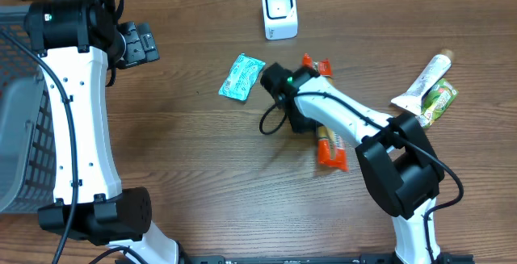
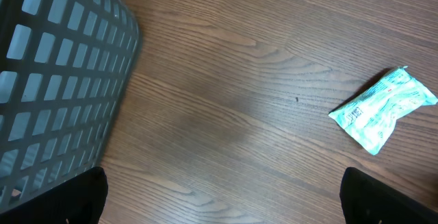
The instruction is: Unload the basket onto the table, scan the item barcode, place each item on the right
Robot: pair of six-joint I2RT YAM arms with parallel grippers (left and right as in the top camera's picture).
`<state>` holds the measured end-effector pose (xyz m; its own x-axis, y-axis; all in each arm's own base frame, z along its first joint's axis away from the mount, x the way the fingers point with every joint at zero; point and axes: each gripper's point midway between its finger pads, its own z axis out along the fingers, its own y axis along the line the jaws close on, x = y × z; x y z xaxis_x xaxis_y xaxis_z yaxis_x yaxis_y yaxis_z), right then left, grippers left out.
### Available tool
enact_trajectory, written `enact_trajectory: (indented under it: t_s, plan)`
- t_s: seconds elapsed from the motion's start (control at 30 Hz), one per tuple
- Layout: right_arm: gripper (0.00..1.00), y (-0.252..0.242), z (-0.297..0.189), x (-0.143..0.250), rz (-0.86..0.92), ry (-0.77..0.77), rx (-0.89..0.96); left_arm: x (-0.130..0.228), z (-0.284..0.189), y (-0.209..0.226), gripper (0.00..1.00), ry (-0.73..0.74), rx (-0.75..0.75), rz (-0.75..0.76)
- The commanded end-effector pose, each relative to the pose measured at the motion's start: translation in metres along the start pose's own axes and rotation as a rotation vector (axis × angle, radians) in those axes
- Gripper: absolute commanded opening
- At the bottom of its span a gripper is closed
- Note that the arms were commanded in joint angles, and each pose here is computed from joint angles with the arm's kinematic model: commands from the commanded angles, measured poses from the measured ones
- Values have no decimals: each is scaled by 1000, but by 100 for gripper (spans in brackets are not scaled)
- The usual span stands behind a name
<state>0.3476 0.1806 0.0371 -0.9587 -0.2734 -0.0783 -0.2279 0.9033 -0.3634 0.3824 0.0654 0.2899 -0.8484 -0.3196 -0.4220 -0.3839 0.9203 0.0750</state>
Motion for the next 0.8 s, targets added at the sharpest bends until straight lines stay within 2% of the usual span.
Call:
enact_trajectory:
  t_s: [0.0,0.1,0.27,0.37,0.57,0.6,0.67,0.73,0.77]
  plan:
    - [4,44,-82,-22,-84,-102,-456,-2,-5,3,100,-18,-6,-11]
    - [4,60,-132,-23,-123,-128,-801,-2,-5,3,100,-18,-5,-11]
    - [4,50,-148,-24,-69,-80,-1092,-2,-5,3,100,-18,-6,-11]
    - [4,47,-133,-22,-29,-58,-1166,-2,-5,3,99,-18,-6,-11]
    - [4,47,-83,-14,138,30,-1167,-2,-5,3,100,-18,-6,-11]
    - [9,48,-76,-12,156,39,-1166,-2,-5,3,100,-18,-6,-11]
    - [35,46,-59,-6,177,48,-1130,-2,-5,2,100,-18,-5,-11]
    - [55,37,-43,-3,200,59,-1057,-2,-5,3,100,-18,-5,-11]
    - [58,33,-38,-3,199,54,-1031,-2,-5,3,99,-18,-6,-11]
